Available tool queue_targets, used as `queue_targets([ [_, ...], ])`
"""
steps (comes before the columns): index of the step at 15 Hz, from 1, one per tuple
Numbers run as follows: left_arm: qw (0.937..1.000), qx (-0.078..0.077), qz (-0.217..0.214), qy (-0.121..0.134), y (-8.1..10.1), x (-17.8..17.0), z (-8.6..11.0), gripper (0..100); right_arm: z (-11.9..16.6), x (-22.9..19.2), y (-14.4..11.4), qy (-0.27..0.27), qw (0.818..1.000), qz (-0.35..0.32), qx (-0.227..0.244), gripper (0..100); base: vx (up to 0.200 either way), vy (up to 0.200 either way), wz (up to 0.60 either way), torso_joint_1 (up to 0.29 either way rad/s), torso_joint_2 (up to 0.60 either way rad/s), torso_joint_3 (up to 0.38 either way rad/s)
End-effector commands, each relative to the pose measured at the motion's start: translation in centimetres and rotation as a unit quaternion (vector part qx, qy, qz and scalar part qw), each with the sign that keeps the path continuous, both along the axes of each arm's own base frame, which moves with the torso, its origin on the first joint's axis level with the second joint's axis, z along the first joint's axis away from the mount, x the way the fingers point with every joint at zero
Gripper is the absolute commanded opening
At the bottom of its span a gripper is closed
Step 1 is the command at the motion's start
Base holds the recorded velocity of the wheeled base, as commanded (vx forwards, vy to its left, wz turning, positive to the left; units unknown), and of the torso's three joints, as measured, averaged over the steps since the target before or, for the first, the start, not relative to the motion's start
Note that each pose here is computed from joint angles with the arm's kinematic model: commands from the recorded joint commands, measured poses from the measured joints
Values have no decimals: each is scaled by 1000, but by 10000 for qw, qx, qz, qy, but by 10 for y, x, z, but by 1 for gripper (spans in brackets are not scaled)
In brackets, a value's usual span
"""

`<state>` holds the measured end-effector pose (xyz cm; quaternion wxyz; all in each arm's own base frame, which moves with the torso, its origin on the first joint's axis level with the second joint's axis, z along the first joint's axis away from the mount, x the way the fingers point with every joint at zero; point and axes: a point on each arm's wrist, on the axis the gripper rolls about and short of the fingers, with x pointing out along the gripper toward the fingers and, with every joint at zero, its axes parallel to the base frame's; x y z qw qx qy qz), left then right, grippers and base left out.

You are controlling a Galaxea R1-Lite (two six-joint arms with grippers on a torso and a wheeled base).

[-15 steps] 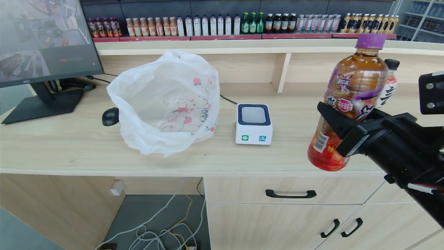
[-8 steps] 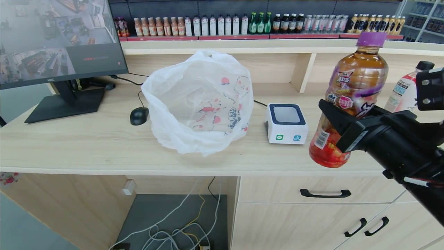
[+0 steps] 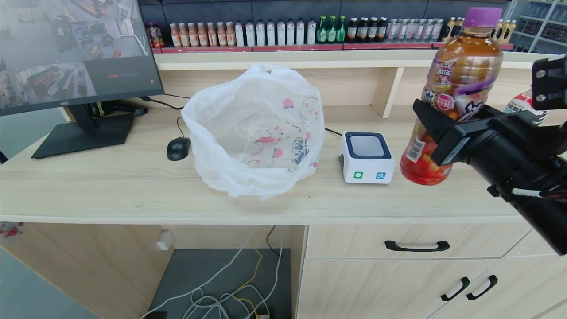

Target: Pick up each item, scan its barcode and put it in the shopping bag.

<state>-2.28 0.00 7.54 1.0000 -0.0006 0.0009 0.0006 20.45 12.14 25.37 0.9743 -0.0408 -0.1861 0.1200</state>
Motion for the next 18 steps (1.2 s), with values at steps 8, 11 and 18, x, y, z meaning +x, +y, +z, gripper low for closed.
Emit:
queue_targets([
  [8,10000,-1,1,-1,0,0,0,100,3,68,-22,-1206,9827,511,-1312,0,0,0,0,0,0,0],
  [11,10000,-1,-6,-1,0,0,0,100,-1,88,-16,-1697,9628,876,-1910,0,0,0,0,0,0,0],
  [18,10000,-1,-6,-1,0,0,0,100,-7,130,-13,-2483,9312,926,-2502,0,0,0,0,0,0,0],
])
